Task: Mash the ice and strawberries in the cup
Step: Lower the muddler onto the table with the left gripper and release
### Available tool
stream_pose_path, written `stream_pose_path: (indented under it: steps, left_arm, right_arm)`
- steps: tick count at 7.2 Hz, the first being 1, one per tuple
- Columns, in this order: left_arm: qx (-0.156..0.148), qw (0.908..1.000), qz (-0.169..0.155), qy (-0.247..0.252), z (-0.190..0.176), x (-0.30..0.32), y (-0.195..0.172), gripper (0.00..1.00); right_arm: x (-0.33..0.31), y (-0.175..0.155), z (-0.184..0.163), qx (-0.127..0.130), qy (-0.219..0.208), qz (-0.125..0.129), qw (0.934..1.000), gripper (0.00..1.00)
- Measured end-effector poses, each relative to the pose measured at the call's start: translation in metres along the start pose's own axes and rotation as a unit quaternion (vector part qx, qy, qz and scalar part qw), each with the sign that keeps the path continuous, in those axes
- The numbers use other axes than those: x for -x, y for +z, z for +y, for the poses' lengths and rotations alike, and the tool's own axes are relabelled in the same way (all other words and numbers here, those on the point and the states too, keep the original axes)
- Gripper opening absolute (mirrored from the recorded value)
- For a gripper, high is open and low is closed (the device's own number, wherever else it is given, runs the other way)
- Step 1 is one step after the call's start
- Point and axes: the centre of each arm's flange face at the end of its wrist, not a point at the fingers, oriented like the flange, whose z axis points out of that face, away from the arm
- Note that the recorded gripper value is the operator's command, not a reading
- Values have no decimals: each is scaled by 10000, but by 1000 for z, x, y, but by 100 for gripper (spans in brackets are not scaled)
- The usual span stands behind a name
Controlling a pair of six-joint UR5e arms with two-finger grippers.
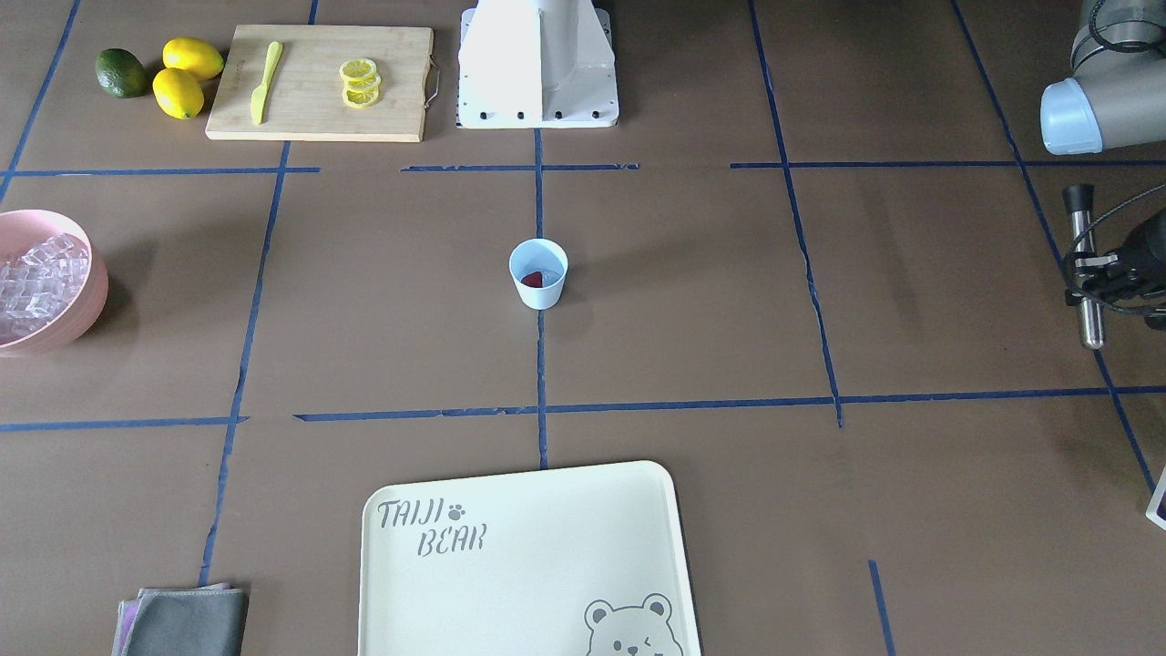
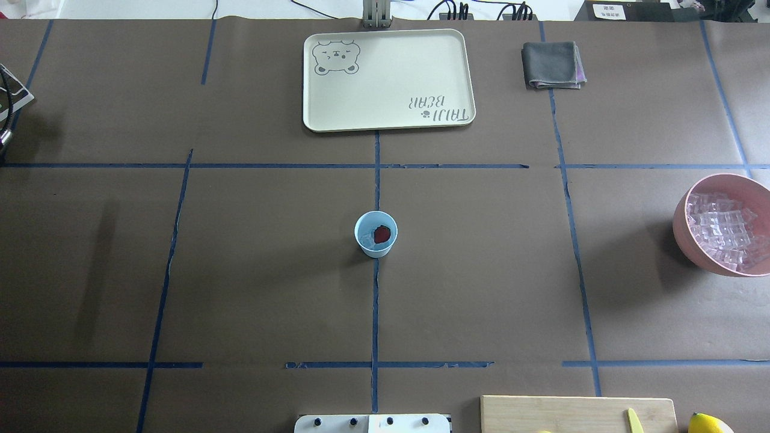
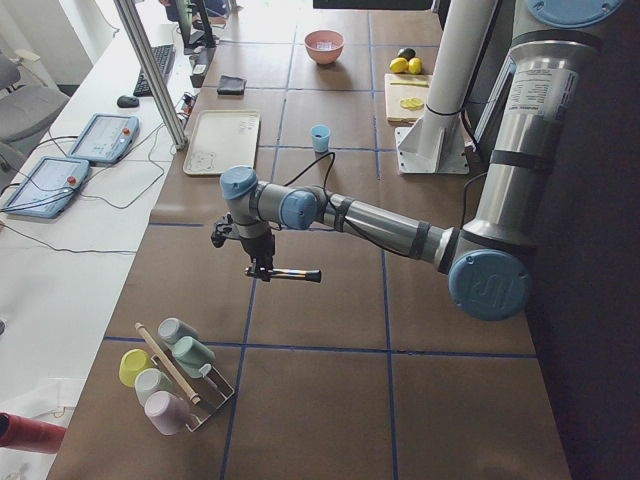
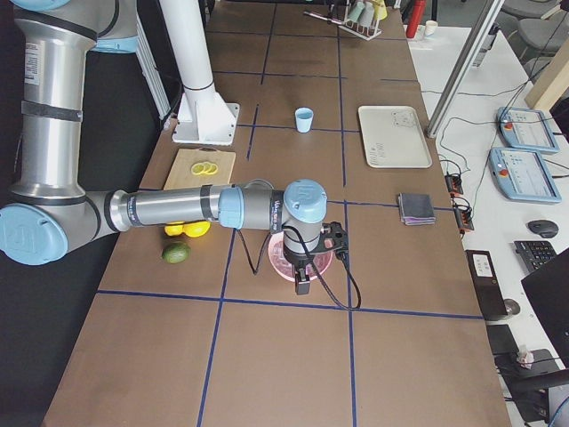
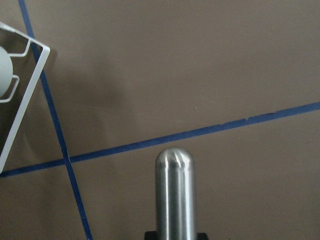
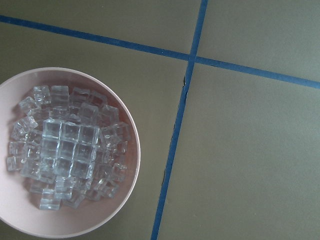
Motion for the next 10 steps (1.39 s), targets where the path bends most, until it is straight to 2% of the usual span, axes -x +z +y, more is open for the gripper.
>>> stream_pose_path:
  steps: [4,6,7,8,10]
  left_arm:
    - [-458,9961,257,-706,14,63,83,6]
    - [-409,9961,272,-735,21,56,107,7]
    - [-350,9965,271,-708,23,49,115,18]
    - [-330,9968,282,-667,24,43,119,99]
    - [-394,9971,321,-574,24,38,120,100]
  right_arm:
    - [1,-1,-1,-13,-14,2,10000,99]
    - [1,-1,-1,-14,-18,5,10000,99]
    - [1,-1,-2,-13,-20,5,10000,99]
    - [1,-1,-2,-11,-20,4,10000,99]
    - [1,-1,-2,-10,-18,4,10000,99]
